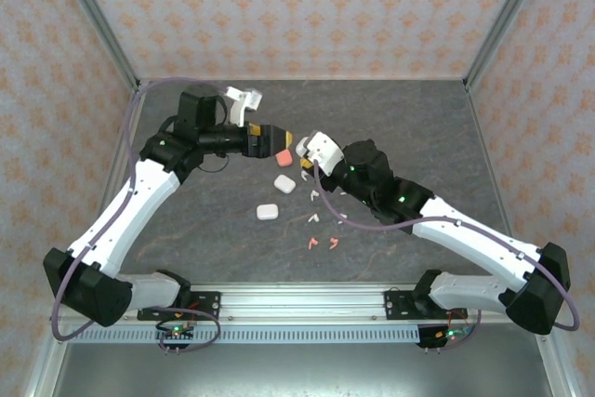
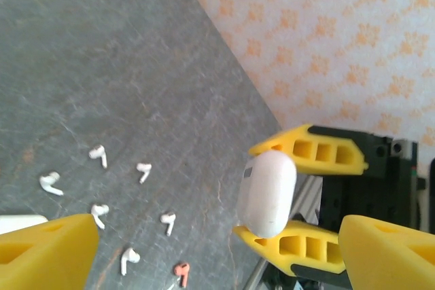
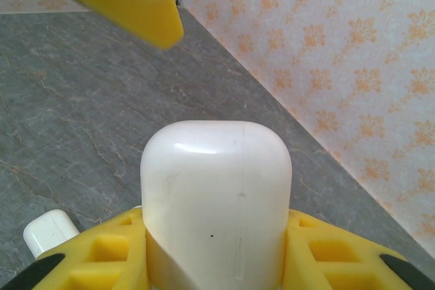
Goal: Insert the wireless bluetooth earbuds into the charging case
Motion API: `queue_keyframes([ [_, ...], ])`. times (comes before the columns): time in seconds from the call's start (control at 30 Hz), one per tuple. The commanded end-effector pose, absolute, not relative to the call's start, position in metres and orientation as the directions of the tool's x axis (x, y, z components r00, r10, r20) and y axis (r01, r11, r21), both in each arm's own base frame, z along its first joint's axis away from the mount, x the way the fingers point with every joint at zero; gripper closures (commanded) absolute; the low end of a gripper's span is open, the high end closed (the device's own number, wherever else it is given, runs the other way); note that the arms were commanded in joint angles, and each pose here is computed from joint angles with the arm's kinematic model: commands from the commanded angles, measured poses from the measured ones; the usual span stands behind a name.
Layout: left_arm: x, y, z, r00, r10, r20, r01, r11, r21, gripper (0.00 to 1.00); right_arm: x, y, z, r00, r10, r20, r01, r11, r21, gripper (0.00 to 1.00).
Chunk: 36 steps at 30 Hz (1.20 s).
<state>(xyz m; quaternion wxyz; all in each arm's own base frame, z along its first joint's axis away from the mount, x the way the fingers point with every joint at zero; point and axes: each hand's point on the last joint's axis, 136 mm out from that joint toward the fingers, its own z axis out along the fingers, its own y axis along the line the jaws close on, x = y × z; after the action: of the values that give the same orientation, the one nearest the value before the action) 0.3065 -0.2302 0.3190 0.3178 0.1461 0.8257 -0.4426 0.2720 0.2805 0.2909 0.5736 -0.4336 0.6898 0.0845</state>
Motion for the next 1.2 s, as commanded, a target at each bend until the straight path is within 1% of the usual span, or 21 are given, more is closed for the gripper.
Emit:
queue_keyframes([
  [0.0,0.295,-0.245,0.317,-0.76,0.034,-0.65,0.574,0.505,-0.645,0.09,0.268,0.284,0.322,0.103,-0.459,-0.882,-0.695,0.601,-0.394,0.64],
  [0.13,0.293,-0.258,0.31,-0.762,0.076,-0.643,0.593,0.481,-0.646,0.1,0.268,0.285,0.323,0.106,-0.457,-0.883,-0.701,0.596,-0.392,0.64],
  [0.3,0.291,-0.269,0.306,-0.767,0.105,-0.633,0.606,0.446,-0.659,0.16,0.269,0.287,0.319,0.097,-0.46,-0.883,-0.704,0.595,-0.387,0.64],
  [0.37,0.289,-0.273,0.305,-0.768,0.118,-0.63,0.611,0.433,-0.663,0.2,0.269,0.287,0.319,0.095,-0.461,-0.882,-0.706,0.594,-0.386,0.64],
  [0.67,0.284,-0.28,0.308,-0.754,0.137,-0.642,0.637,0.388,-0.666,0.47,0.267,0.289,0.315,0.083,-0.459,-0.885,-0.72,0.586,-0.372,0.64],
  [0.83,0.284,-0.281,0.31,-0.748,0.137,-0.65,0.645,0.381,-0.662,0.55,0.265,0.29,0.31,0.077,-0.468,-0.88,-0.731,0.574,-0.37,0.64],
  [0.93,0.284,-0.282,0.313,-0.739,0.131,-0.66,0.653,0.375,-0.657,0.62,0.263,0.291,0.306,0.07,-0.476,-0.877,-0.744,0.561,-0.363,0.63],
  [1.07,0.285,-0.281,0.32,-0.721,0.108,-0.685,0.667,0.376,-0.643,0.7,0.259,0.293,0.301,0.053,-0.484,-0.873,-0.769,0.538,-0.345,0.58],
  [1.17,0.287,-0.278,0.326,-0.696,0.079,-0.714,0.681,0.389,-0.62,0.76,0.258,0.288,0.301,0.019,-0.478,-0.878,-0.773,0.55,-0.316,0.53],
])
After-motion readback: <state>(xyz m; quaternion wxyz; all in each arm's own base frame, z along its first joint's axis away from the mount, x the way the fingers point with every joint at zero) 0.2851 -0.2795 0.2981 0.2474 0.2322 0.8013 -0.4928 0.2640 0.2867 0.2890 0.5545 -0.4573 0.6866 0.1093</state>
